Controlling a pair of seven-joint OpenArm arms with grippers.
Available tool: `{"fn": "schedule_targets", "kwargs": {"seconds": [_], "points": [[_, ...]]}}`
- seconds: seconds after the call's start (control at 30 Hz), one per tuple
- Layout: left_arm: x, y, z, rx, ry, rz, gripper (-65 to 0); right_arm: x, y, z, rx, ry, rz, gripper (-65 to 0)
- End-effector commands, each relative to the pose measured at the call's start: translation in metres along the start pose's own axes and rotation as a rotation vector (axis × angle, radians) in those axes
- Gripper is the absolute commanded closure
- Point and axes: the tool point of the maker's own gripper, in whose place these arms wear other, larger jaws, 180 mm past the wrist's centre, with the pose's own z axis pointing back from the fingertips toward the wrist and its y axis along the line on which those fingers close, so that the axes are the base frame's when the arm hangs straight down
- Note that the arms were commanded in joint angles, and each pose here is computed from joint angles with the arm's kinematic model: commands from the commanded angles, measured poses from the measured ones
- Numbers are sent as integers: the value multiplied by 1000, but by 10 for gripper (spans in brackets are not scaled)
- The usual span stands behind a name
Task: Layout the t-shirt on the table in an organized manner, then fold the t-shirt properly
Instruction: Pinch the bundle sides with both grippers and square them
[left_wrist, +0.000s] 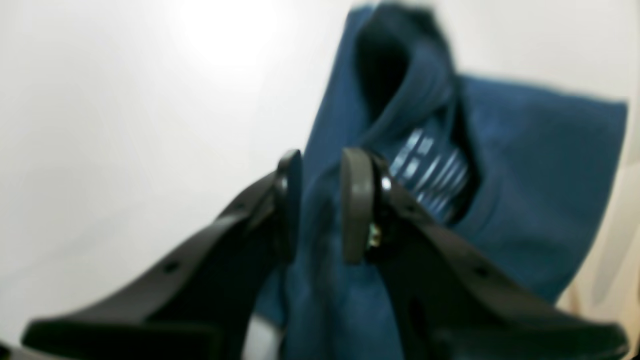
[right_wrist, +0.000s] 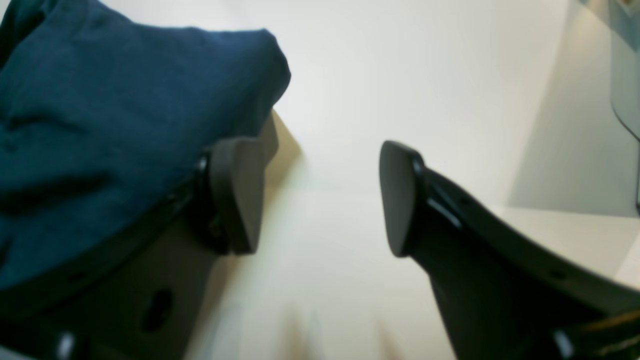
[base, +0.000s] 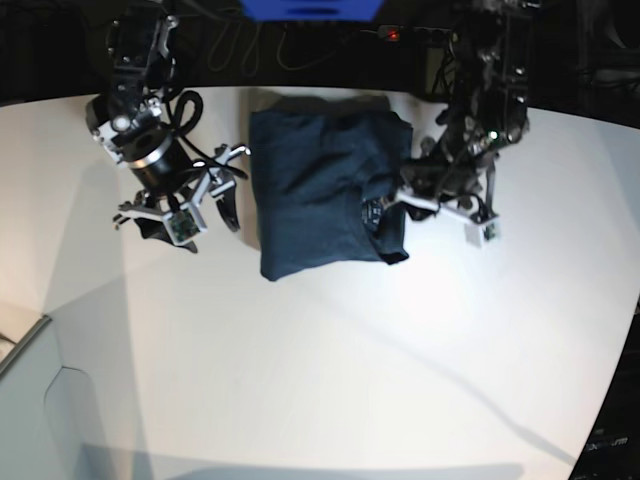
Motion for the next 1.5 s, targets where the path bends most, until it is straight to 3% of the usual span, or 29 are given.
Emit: {"fn": "schedule_targets", "kwargs": {"seconds": [0.0, 0.4, 0.7, 0.9, 0.97, 1.17, 1.47], "points": [[10, -3, -2, -7, -28, 0, -142, 15, -2, 0, -6, -56, -7, -366], [20, -9, -24, -9, -17, 5, -143, 17, 14, -1, 35, -64, -7, -365], [46, -47, 0, -103, -111, 20, -144, 21, 19, -4, 50, -70, 2, -365], [29, -40, -27, -68, -33, 41, -145, 21, 19, -4, 51, -70, 1, -365], [17, -40, -37, -55, 6, 67, -173, 16, 22, -6, 58, -60, -6, -365], [11, -37, -49, -39, 36, 65, -390, 6, 26, -9, 73, -37, -18, -365], [51, 22, -44, 70, -54, 140, -379, 10, 34, -9, 93, -47, -17, -365]]}}
